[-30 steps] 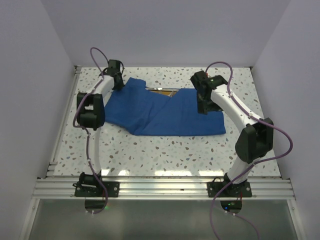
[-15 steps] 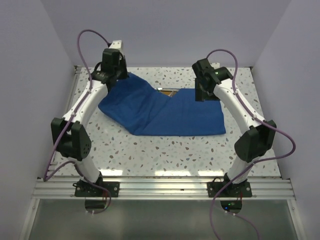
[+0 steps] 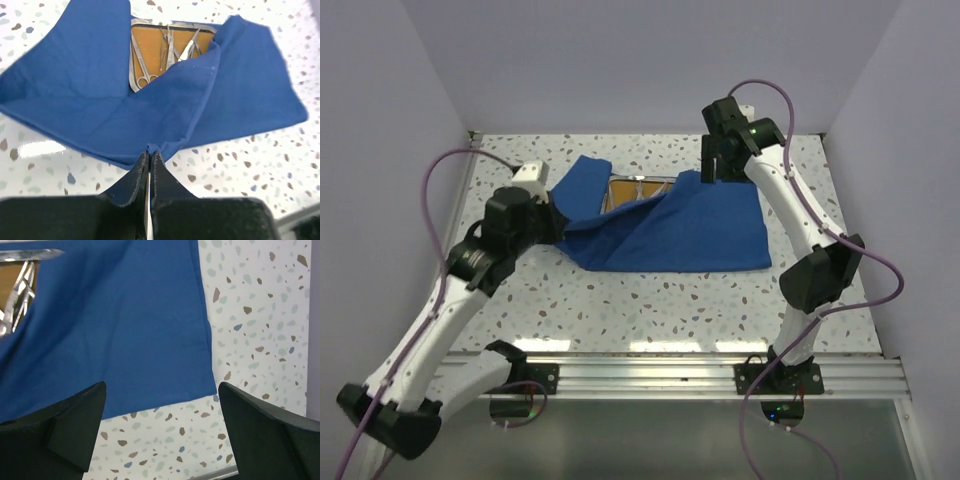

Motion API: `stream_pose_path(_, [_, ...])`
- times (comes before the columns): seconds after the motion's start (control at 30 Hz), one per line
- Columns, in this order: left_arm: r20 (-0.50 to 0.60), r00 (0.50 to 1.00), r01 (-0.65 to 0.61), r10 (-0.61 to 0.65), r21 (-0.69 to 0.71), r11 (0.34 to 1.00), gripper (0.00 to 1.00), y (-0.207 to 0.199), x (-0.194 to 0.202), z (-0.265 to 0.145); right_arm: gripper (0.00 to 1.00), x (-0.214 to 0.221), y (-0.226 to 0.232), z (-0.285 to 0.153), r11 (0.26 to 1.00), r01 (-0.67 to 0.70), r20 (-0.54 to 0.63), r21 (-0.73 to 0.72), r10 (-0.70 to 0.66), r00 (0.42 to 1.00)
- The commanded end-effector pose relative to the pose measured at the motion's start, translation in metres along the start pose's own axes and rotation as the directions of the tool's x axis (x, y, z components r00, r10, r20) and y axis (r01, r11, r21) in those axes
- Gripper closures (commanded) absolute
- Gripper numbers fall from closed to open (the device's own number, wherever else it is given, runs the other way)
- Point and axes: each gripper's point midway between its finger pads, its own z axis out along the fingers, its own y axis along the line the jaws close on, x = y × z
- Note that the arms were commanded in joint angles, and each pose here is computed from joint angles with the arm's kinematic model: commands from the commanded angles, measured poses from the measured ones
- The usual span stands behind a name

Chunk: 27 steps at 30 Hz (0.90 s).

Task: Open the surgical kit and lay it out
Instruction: Open the surgical kit at the center of the board.

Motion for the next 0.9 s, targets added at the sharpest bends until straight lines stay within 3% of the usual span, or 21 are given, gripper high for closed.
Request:
stream_pose_path(0.0, [0.040, 0.993, 0.112, -0.114, 0.058, 0.992, 1.00, -0.002, 0.012, -0.061, 0.01, -0.021, 0.012, -0.005, 0.999, -0.030, 0.040, -0.044, 0.032, 0.999])
stream_pose_path(0.13, [0.038, 0.993, 0.108, -0.115, 0.139, 0.984, 1.00, -0.002, 0.038, -0.102, 0.01, -0.032, 0.018, -0.007, 0.993, -0.105, 0.057, -0.060, 0.108, 0.993])
stream_pose_path(0.3, [-0.030, 0.997, 0.067, -0.065, 0.070, 0.995, 1.00, 0.018, 0.062, -0.147, 0.01, -0.017, 0.015, -0.010, 0.959, -0.272, 0.070, -0.080, 0.278, 0.958])
stream_pose_path(0.33, [-0.044, 0.997, 0.063, -0.060, 0.072, 0.995, 1.00, 0.018, 0.065, -0.153, 0.01, -0.018, 0.008, -0.026, 0.942, -0.312, 0.102, -0.120, 0.324, 0.940])
stream_pose_path(0.37, [-0.064, 0.996, 0.064, -0.058, 0.083, 0.995, 1.00, 0.018, 0.070, -0.164, 0.01, -0.006, 0.014, -0.014, 0.930, -0.340, 0.095, -0.137, 0.354, 0.930])
stream_pose_path(0.43, [-0.041, 0.997, 0.075, -0.071, 0.099, 0.992, 1.00, 0.019, 0.073, -0.179, 0.01, -0.014, 0.028, -0.032, 0.877, -0.376, 0.116, -0.298, 0.425, 0.898])
stream_pose_path(0.63, [0.003, 0.997, 0.081, -0.081, 0.061, 0.995, 1.00, 0.033, 0.082, -0.191, 0.01, 0.032, 0.098, -0.030, 0.752, -0.394, -0.110, -0.528, 0.399, 0.910])
stream_pose_path(0.73, [-0.009, 0.997, 0.075, -0.074, 0.095, 0.993, 1.00, 0.027, 0.084, -0.189, 0.01, 0.029, 0.117, -0.033, 0.718, -0.394, -0.110, -0.574, 0.409, 0.906])
stream_pose_path(0.87, [0.012, 0.998, 0.061, -0.062, 0.095, 0.994, 1.00, 0.027, 0.080, -0.187, 0.01, 0.017, 0.128, -0.022, 0.738, -0.399, -0.109, -0.544, 0.409, 0.906])
